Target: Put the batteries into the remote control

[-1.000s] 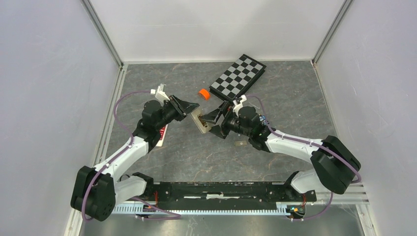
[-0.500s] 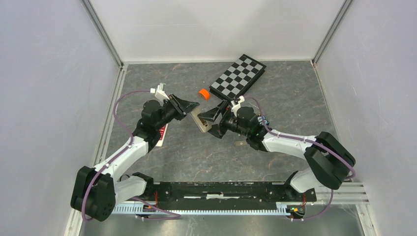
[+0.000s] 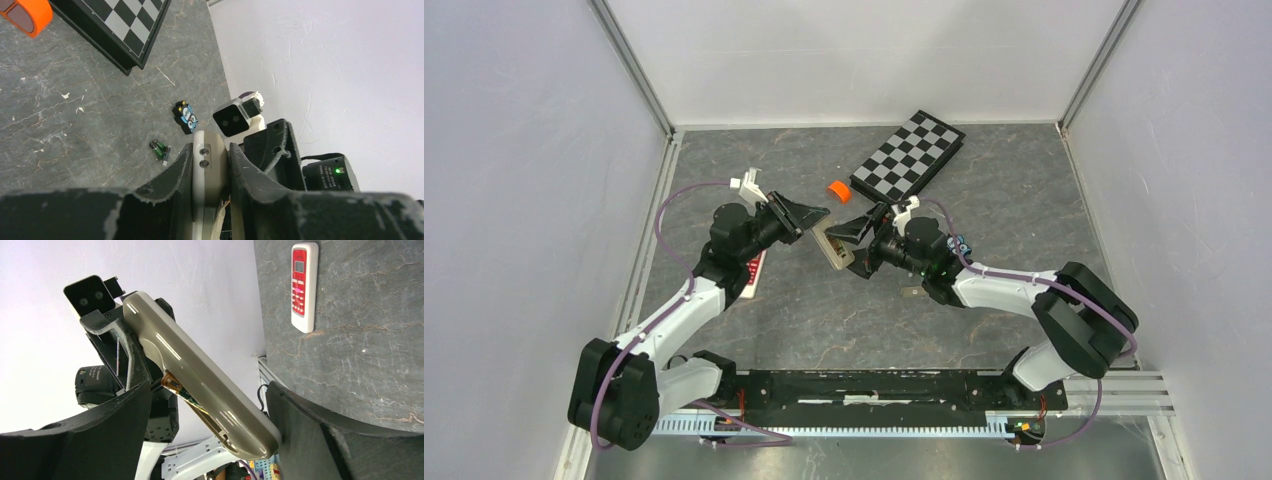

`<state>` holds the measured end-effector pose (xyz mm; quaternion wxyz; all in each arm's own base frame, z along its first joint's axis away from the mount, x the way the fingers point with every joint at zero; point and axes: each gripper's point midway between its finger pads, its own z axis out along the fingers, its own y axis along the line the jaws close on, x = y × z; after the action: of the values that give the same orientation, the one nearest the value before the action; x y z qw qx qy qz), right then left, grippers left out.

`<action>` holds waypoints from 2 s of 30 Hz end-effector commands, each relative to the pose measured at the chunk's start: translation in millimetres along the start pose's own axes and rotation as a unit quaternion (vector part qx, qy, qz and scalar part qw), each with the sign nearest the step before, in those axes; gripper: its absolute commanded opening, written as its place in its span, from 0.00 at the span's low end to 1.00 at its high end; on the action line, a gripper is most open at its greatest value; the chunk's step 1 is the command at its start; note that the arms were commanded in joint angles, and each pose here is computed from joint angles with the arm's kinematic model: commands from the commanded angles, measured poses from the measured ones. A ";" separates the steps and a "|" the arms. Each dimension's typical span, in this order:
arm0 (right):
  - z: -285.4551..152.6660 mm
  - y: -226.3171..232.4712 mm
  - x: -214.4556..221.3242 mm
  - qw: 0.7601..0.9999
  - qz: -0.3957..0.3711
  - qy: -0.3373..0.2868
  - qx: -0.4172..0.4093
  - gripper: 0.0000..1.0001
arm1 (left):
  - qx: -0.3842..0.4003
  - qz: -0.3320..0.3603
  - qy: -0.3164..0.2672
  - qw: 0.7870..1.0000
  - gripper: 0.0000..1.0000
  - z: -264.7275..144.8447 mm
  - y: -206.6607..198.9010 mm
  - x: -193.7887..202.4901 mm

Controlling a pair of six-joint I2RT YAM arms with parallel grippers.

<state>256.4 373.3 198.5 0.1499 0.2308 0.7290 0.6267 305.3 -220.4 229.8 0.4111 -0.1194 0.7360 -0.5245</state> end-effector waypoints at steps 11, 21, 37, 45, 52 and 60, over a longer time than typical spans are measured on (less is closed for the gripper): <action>-2.0 39.4 0.2 0.996 0.011 0.008 -0.084 0.82 | 0.071 0.046 0.002 0.996 0.02 -9.6 -25.9 2.8; -2.2 44.0 2.2 0.995 0.011 0.017 -0.094 0.78 | 0.086 0.053 0.001 0.995 0.02 -12.1 -27.9 5.0; -8.0 42.9 6.6 0.993 0.005 0.028 -0.115 0.40 | 0.057 0.020 0.010 0.998 0.02 -10.6 -31.4 0.2; -10.0 38.6 10.4 0.992 -0.001 0.038 -0.121 0.35 | 0.056 -0.040 0.043 0.997 0.02 -9.9 -45.8 2.0; -16.6 24.9 13.5 0.993 -0.002 0.043 -0.109 0.31 | 0.072 -0.071 0.059 0.993 0.02 -14.1 -64.7 -1.3; -24.8 12.4 12.3 0.994 -0.015 0.035 -0.102 0.38 | 0.077 -0.085 0.055 0.992 0.02 -18.0 -69.6 -6.9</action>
<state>237.7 366.9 221.0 0.1392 0.1907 0.6643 0.7092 282.3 -231.7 251.5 0.3224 -0.1415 0.7364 -0.5777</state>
